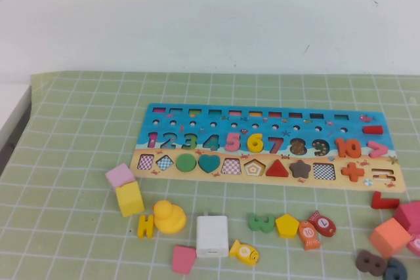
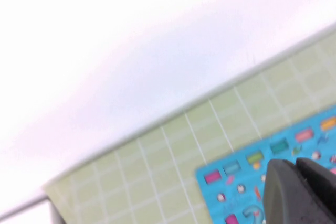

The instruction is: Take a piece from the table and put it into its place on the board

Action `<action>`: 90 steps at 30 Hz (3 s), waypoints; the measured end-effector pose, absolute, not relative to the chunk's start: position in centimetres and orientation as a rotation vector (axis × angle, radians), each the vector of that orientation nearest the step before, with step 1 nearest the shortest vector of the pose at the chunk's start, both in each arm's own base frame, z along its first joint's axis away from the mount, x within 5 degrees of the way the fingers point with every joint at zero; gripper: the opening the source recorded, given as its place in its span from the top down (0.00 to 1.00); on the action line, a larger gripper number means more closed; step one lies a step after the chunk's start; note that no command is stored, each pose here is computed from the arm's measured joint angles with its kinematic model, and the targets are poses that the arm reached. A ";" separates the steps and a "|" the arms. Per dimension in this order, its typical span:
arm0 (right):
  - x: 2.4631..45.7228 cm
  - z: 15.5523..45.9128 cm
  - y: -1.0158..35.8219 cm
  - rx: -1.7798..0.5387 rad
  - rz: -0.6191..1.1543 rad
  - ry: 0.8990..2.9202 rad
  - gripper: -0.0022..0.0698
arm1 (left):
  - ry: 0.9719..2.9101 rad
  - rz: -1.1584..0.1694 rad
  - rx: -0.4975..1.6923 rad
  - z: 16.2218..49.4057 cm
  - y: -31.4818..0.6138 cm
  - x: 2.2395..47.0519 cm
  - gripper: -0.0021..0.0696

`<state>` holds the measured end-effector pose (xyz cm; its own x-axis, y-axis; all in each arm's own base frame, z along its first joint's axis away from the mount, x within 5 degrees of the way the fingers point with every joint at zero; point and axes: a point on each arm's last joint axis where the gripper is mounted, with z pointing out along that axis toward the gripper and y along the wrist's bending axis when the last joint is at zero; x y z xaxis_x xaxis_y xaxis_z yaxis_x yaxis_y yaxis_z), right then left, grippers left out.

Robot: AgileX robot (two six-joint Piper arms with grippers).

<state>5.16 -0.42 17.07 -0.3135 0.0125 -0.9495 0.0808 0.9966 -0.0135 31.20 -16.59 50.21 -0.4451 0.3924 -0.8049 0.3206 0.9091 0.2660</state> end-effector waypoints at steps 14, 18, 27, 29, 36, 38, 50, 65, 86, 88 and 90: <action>5.2 17.1 -0.4 0.067 -0.068 1.889 0.96 | 1.494 -0.093 0.283 56.6 -0.6 6.3 0.97; 5.2 17.1 -0.4 0.067 -0.068 1.889 0.96 | 1.463 -0.139 0.202 51.8 1.4 3.6 0.97; 5.2 17.1 -0.4 0.067 -0.068 1.889 0.96 | 1.497 -0.293 0.168 41.6 1.0 3.1 0.97; 5.2 17.1 -0.4 0.067 -0.068 1.889 0.96 | 1.524 -0.297 0.184 39.9 0.5 3.7 0.97; 5.2 17.1 -0.4 0.067 -0.068 1.889 0.96 | 1.660 -0.311 0.226 34.5 -1.2 5.8 0.97; 5.2 17.1 -0.4 0.067 -0.068 1.889 0.96 | 1.742 -0.407 0.162 32.5 -1.8 6.1 0.97; 5.2 17.1 -0.4 0.067 -0.068 1.889 0.96 | 1.674 -0.391 0.305 28.1 -3.1 6.7 0.97; 5.2 17.1 -0.4 0.067 -0.068 1.891 0.96 | 1.672 -0.193 0.059 19.1 -0.9 5.6 0.97; 5.2 17.1 -0.4 0.067 -0.068 1.891 0.96 | 1.844 -0.151 0.080 17.6 -0.8 5.2 0.97; 5.2 17.1 -0.4 0.067 -0.068 1.891 0.96 | 1.844 -0.151 0.080 17.6 -0.8 5.2 0.97; 5.2 17.1 -0.4 0.067 -0.068 1.891 0.96 | 1.845 -0.151 0.080 17.6 -0.8 5.2 0.97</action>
<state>5.16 -0.42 17.06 -0.3153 0.0127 -0.9489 0.0807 0.9966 -0.0135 5.23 -0.76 17.58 -0.2761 -0.0229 -0.9608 0.1332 0.9892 -0.0619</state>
